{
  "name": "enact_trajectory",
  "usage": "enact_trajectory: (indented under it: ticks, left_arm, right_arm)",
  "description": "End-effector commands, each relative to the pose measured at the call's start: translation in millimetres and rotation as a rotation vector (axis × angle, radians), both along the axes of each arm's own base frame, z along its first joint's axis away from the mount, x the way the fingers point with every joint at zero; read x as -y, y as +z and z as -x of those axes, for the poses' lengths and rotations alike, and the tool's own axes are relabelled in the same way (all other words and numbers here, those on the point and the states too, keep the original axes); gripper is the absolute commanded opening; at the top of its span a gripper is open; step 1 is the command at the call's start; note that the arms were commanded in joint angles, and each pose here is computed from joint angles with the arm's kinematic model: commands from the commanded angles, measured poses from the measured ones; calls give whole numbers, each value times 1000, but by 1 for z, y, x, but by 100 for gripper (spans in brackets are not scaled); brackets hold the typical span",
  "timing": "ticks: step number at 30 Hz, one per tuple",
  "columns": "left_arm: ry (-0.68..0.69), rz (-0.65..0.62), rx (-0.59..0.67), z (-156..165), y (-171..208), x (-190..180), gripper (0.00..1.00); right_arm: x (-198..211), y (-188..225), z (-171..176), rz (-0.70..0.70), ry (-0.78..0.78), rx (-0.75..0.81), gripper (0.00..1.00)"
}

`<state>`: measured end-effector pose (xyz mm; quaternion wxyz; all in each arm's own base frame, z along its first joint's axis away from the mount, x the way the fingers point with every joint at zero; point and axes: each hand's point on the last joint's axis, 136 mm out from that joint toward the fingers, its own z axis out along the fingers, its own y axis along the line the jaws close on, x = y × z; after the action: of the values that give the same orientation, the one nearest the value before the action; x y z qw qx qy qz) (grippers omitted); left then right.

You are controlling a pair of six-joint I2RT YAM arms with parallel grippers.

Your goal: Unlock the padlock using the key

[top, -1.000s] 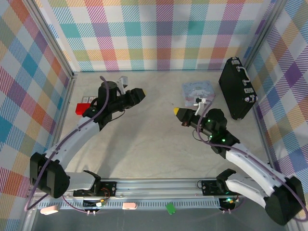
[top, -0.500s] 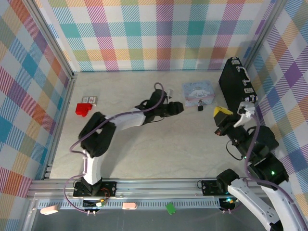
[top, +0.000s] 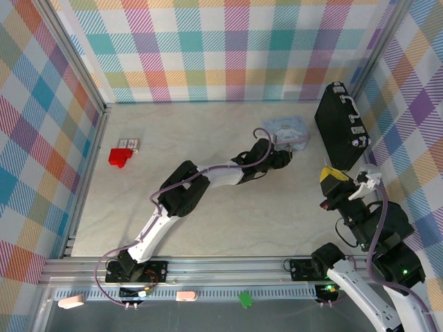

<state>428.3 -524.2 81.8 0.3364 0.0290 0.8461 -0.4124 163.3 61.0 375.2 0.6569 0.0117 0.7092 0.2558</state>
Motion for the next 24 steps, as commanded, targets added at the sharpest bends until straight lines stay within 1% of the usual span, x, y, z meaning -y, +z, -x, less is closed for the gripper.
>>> enact_trajectory:
  ticks: [1, 6, 14, 21, 24]
  left_arm:
    - [82, -114, 47, -15, -9, 0, 46]
    - [91, -206, 51, -23, -21, 16, 46]
    - [186, -359, 22, -28, -42, 6, 46]
    - [197, -371, 12, -31, -59, 10, 47]
    - [195, -350, 12, -32, -65, 14, 45]
  right_arm:
    - [6, -4, 4, 10, -21, 0, 0]
    - [8, -8, 7, 2, -20, -2, 0]
    - [12, -11, 11, 6, -28, -2, 0]
    - [12, -13, 12, 9, -25, -3, 0]
    - [12, -14, 13, 7, -23, -6, 0]
